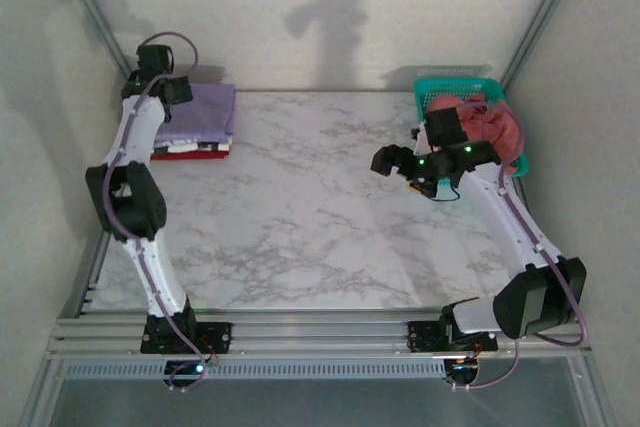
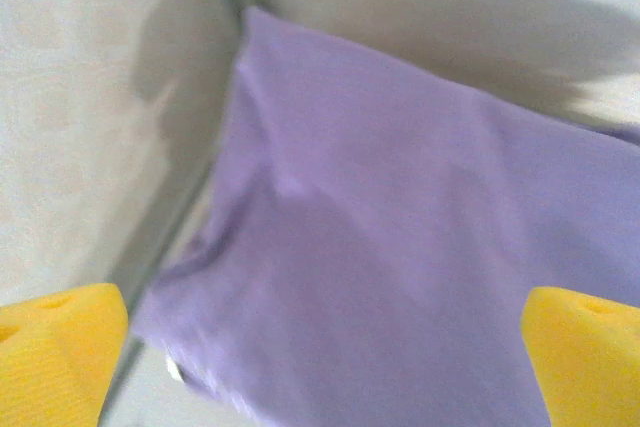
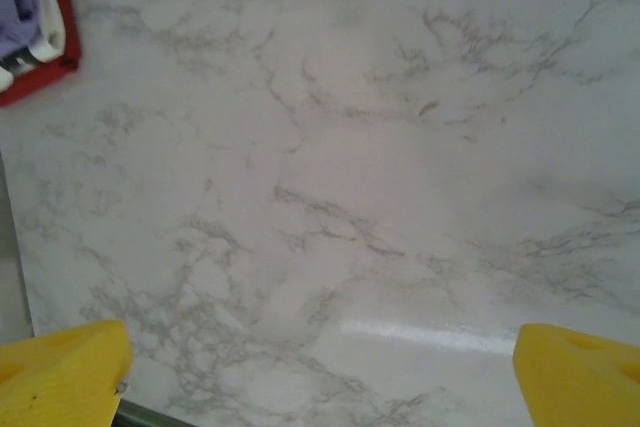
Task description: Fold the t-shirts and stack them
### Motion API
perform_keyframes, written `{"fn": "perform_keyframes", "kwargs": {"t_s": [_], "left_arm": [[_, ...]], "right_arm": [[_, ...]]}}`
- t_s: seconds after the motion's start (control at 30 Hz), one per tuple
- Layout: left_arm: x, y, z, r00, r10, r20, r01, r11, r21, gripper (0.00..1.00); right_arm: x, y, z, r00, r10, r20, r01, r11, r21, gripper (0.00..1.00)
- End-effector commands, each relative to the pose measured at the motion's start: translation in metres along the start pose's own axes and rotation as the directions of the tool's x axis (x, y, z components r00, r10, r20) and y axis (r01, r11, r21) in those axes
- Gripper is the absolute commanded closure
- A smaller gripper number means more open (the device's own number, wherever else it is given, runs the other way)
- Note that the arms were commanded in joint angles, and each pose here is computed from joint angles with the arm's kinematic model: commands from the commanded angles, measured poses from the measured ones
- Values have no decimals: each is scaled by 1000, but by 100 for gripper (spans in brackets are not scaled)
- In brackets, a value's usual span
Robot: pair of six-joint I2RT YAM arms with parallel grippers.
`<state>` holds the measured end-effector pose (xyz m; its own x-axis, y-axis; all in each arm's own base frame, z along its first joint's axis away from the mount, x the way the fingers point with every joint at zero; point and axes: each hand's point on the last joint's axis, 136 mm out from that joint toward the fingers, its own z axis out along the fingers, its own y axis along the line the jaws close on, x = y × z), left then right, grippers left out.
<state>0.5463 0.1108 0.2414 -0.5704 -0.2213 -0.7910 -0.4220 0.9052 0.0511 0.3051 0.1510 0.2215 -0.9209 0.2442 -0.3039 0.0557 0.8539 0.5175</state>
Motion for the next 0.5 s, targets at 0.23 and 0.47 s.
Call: {"fn": "perform_keyframes", "kwargs": {"t_s": [0.23,0.47], "left_arm": [[-5,-66,-195,871,-176,458,-67,881,468,0],[66,-48,-235,752,-216,623,-164,854,494,0]], "right_arm": [[-32,-32,-47,951,-85,297,29,981,191,1],[-46,-50,-67,777,-248,578,121,961,248,1]]}}
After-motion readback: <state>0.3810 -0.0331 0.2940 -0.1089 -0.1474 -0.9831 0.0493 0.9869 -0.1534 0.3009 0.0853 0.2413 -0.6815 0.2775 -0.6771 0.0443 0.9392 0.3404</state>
